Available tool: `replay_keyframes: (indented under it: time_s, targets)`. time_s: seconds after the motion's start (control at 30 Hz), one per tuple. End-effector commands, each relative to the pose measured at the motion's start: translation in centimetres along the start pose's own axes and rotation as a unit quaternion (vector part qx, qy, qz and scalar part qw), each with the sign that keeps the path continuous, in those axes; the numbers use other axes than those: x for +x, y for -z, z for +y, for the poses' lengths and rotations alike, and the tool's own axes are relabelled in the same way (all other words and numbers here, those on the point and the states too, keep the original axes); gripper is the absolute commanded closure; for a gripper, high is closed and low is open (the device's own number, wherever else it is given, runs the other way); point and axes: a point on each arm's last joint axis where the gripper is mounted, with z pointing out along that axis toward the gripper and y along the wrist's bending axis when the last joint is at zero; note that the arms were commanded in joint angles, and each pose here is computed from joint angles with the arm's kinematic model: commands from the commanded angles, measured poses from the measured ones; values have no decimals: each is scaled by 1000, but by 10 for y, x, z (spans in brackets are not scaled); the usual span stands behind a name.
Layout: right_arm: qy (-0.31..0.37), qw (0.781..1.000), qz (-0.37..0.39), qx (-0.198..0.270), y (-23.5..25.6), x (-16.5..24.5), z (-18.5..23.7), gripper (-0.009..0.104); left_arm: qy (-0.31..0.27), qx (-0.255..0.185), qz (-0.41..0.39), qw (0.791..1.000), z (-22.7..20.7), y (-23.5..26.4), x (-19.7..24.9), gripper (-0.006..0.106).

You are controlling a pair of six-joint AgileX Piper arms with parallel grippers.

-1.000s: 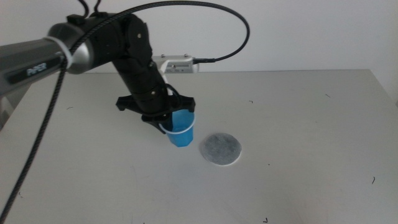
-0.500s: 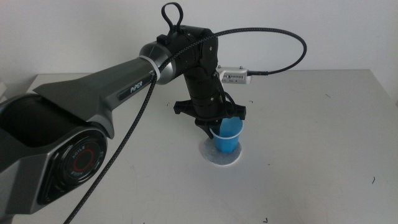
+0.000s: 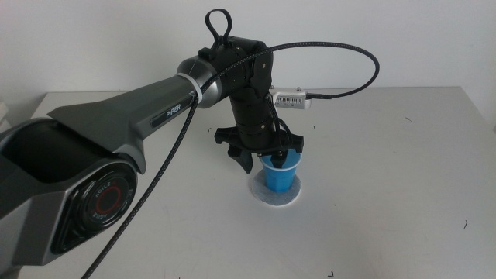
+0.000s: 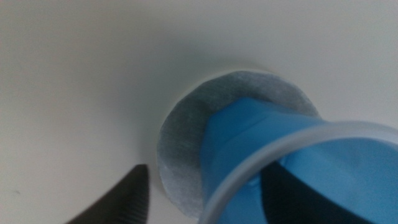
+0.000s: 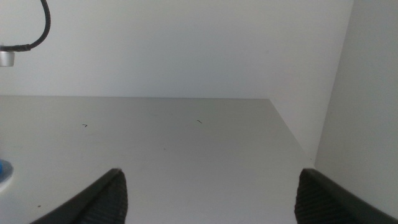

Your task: Place an empty cup on a cup mat.

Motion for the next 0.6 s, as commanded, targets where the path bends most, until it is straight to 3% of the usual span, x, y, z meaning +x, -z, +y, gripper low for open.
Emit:
replay_keyframes:
  time_s: [0.0, 0.03, 0.07, 0.17, 0.4, 0.57]
  targets:
    - [9, 998, -54, -1, 3, -12, 0, 1, -17, 23, -49, 998, -12, 46, -1, 13]
    - [9, 998, -54, -1, 3, -12, 0, 1, -23, 27, -50, 998, -13, 48, 0, 0]
    - [9, 998, -54, -1, 3, -12, 0, 1, -30, 33, -53, 998, -14, 52, 0, -5]
    - [9, 998, -54, -1, 3, -12, 0, 1, -62, 59, -68, 994, -19, 72, 2, -4]
    - [9, 998, -54, -1, 3, -12, 0, 1, -89, 66, -129, 985, -14, 160, 19, -4]
    - [9, 998, -54, -1, 3, -12, 0, 1, -127, 22, -216, 968, -5, 234, 46, -4]
